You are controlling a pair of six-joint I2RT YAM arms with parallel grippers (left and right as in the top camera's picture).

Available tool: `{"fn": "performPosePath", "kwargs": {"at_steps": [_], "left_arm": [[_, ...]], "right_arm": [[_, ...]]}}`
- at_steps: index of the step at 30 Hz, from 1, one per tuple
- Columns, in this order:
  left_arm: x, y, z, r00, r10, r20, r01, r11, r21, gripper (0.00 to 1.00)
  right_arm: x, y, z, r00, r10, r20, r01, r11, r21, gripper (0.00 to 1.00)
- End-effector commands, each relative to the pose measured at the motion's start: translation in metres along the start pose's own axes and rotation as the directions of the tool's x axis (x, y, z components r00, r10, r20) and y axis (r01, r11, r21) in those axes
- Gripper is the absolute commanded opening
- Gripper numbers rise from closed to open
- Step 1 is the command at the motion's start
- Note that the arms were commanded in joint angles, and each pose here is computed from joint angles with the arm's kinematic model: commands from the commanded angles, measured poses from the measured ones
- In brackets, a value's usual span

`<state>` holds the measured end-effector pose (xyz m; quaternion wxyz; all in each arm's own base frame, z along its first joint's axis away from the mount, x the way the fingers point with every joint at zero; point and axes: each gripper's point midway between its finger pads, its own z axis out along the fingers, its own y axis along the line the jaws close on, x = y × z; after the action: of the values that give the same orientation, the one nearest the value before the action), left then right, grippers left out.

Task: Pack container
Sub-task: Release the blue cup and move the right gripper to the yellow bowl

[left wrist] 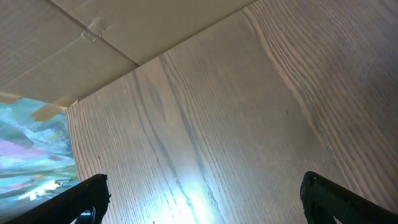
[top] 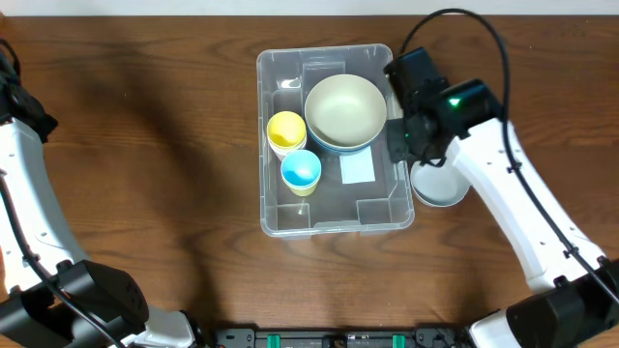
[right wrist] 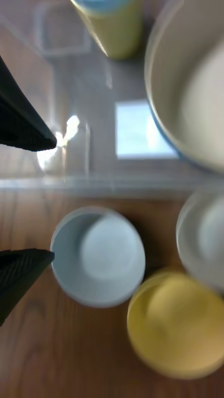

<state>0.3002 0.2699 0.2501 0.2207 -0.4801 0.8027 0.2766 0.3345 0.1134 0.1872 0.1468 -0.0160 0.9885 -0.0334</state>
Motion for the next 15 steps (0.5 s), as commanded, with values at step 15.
{"fn": "performPosePath", "kwargs": {"at_steps": [15], "left_arm": [[-0.001,0.003,0.002,1.000,0.006,0.003,-0.006,1.000,-0.021,0.98]], "right_arm": [[-0.014,-0.169,0.059,0.896,0.445,0.009,-0.445,0.896,0.003,0.55]]}}
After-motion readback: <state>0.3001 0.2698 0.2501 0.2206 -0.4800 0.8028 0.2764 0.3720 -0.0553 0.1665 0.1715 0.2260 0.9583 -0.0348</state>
